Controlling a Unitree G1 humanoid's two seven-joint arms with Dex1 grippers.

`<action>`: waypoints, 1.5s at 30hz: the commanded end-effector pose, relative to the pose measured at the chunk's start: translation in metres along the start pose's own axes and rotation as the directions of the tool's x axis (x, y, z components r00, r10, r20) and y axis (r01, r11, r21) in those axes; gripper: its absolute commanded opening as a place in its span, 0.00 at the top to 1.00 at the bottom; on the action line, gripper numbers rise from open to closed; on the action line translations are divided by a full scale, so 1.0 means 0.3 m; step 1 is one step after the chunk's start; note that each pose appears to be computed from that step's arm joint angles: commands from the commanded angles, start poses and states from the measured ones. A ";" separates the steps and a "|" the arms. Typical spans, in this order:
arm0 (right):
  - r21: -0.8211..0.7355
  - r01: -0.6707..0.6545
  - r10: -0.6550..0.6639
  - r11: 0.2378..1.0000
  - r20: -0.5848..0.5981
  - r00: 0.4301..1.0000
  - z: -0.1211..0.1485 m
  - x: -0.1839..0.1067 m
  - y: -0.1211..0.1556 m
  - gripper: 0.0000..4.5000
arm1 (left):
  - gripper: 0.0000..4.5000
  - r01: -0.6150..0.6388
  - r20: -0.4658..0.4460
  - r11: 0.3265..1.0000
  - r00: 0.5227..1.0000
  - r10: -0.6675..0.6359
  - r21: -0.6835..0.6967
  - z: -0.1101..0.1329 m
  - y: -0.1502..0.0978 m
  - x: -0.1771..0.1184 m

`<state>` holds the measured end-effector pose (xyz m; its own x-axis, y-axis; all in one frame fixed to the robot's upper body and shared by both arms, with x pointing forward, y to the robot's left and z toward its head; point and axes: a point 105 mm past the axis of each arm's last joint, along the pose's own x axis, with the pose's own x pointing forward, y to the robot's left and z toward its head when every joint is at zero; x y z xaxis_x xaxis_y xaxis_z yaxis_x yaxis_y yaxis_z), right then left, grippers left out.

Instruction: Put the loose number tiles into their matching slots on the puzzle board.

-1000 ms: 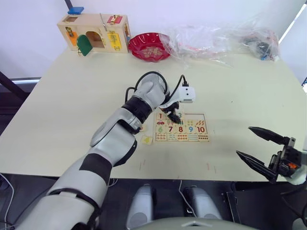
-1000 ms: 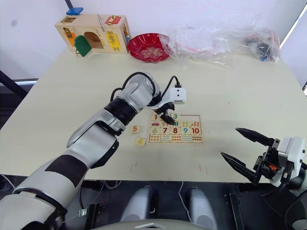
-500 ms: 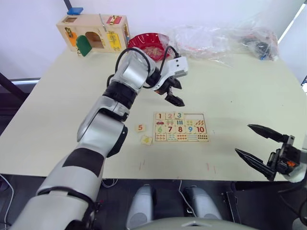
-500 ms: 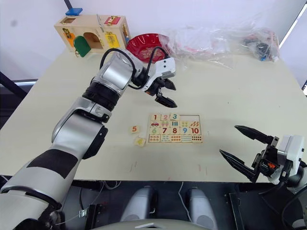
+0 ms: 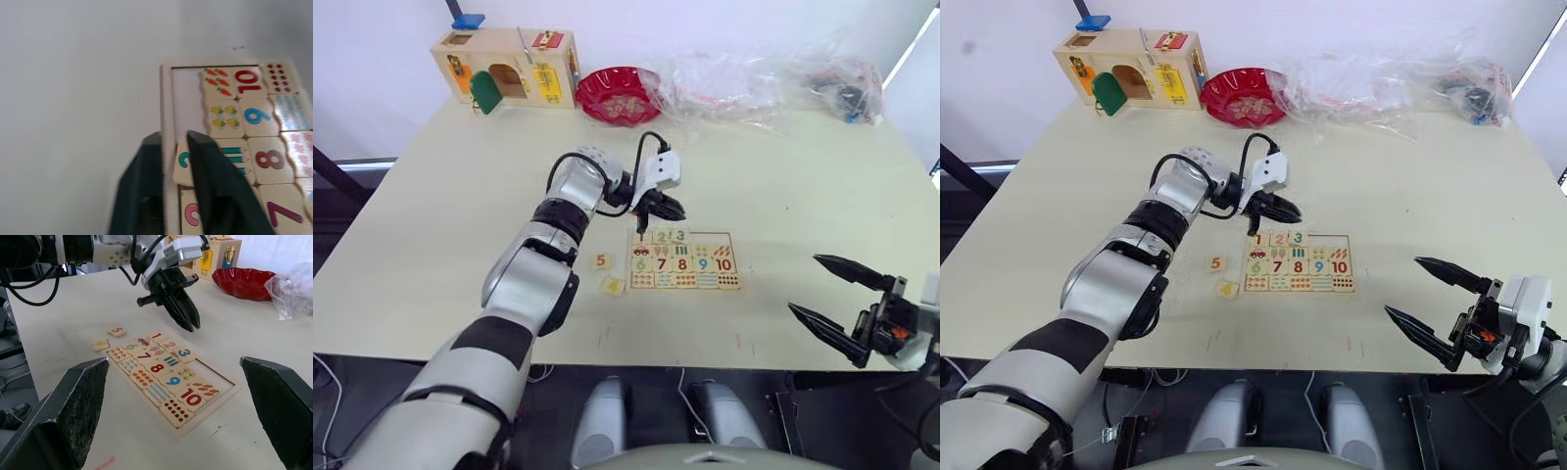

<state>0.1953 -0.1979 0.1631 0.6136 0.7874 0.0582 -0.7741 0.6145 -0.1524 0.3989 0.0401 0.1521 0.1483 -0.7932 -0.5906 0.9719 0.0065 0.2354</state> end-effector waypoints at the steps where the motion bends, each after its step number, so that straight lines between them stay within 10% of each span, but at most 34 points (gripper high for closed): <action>1: -0.036 -0.004 0.005 0.999 0.022 1.000 0.027 0.001 0.010 0.00 | 0.97 -0.028 0.000 0.999 1.000 0.028 0.044 0.014 0.013 0.002; 45: -0.035 0.008 -0.007 0.999 0.021 1.000 0.027 -0.006 0.014 0.00 | 0.97 -0.014 -0.104 0.993 0.994 0.025 0.114 -0.043 -0.002 0.035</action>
<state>0.1923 -0.1994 0.1603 0.6292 0.7751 0.0578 -0.7629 0.6301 -0.1444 0.4022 0.0435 0.1290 0.1908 -0.7164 -0.6711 0.9534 -0.0275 0.3003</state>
